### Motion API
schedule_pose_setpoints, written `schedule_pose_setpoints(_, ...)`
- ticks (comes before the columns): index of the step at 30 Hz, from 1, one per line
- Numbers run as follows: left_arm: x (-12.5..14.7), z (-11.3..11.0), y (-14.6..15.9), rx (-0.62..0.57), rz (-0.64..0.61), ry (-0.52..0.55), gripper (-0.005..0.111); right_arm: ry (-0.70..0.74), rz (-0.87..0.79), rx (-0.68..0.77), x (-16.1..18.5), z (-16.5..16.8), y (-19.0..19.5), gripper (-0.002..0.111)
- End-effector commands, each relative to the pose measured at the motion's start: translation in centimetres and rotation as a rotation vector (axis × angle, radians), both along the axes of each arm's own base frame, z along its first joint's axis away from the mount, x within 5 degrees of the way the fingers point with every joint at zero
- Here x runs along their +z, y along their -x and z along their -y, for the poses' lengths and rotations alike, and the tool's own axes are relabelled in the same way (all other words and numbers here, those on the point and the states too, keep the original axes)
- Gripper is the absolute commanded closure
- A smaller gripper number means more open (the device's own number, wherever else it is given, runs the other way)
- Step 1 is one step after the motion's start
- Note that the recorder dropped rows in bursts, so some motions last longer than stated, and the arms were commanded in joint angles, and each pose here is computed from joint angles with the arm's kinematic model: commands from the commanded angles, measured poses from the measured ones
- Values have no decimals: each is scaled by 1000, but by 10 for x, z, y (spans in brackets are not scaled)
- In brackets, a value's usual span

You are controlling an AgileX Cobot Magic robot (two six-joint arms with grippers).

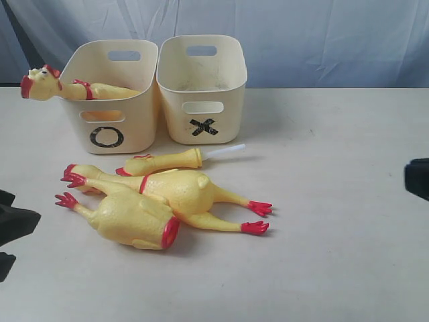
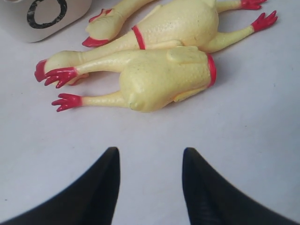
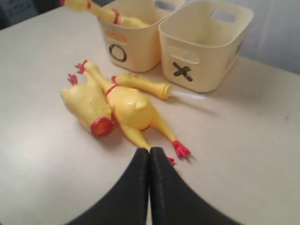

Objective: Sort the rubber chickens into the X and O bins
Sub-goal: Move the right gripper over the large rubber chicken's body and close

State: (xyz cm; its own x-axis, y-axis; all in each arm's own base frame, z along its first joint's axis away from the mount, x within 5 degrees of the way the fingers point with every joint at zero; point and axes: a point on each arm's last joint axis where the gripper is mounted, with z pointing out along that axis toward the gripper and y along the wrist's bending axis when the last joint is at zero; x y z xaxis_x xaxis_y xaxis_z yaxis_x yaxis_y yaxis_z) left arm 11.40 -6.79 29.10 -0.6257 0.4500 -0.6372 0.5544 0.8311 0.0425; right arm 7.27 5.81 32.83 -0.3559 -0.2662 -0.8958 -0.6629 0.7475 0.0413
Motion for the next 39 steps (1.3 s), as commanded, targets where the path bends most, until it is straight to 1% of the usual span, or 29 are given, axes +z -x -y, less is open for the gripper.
schedule_pose_setpoints(1,-1,-1,2,3,-15,-4,66,26,-74,97,4,-13,-31,108)
schedule_pose_setpoints(6,-2,-1,2,3,-22,-8,66,40,-152,185,3,-27,-71,108)
schedule_pose_setpoints(10,-1,-1,2,3,-20,-7,66,48,-212,218,-1,-36,-97,108)
schedule_pose_setpoints(16,-1,-5,0,54,-3,-31,66,117,-211,299,-20,-67,-125,108)
schedule_pose_setpoints(23,-1,-9,-2,100,6,-53,66,229,-178,381,-52,-116,-135,108)
schedule_pose_setpoints(29,-1,-9,-2,102,5,-51,66,271,-123,424,-76,-159,-130,107)
schedule_pose_setpoints(30,-1,-9,-2,102,5,-51,66,280,-124,438,-81,-166,-128,105)
schedule_pose_setpoints(33,-1,-9,-2,102,5,-51,66,333,-113,504,-98,-184,-121,93)
schedule_pose_setpoints(38,-1,-9,-2,102,5,-51,66,385,-84,520,-127,-210,-114,59)
schedule_pose_setpoints(39,-1,-9,-2,102,4,-50,66,391,-63,515,-131,-215,-113,55)
